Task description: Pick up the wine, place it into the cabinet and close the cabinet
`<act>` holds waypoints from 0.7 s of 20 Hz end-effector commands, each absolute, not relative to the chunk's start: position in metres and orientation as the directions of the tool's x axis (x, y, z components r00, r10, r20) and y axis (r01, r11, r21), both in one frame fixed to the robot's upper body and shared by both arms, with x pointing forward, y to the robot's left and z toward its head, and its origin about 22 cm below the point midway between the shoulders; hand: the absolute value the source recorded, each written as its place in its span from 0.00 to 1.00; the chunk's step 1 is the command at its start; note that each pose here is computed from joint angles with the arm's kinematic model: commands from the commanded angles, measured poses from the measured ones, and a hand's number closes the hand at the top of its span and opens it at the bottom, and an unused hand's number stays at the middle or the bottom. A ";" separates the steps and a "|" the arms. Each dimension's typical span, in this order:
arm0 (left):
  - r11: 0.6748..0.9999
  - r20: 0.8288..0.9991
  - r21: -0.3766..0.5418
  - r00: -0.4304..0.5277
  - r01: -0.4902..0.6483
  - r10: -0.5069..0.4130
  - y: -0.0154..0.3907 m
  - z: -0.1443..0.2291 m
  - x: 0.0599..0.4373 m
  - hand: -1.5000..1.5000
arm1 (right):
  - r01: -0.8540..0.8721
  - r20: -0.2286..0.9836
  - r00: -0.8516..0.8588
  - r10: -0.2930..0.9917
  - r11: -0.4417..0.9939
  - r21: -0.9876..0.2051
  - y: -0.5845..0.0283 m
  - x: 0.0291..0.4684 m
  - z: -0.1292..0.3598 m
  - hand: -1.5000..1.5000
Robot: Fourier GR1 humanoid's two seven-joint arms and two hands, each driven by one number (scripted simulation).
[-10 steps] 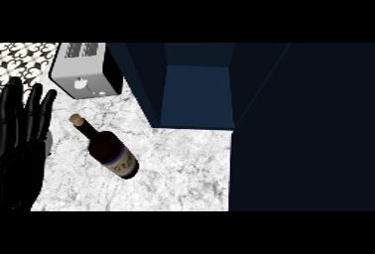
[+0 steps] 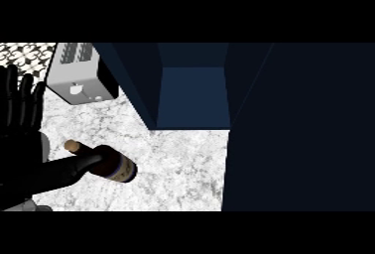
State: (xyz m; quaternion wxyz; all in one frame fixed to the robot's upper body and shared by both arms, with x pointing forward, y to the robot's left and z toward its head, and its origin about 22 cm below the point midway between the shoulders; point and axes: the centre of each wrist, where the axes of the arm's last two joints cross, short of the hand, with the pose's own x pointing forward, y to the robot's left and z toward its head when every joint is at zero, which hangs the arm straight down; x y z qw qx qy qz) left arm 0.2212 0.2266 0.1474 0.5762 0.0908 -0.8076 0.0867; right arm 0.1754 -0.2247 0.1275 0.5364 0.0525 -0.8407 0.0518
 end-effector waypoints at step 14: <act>0.944 0.973 -0.127 -0.222 -0.305 0.059 0.179 0.234 0.223 0.00 | -0.256 0.925 -0.361 -0.118 0.966 0.023 -0.201 0.103 0.190 0.00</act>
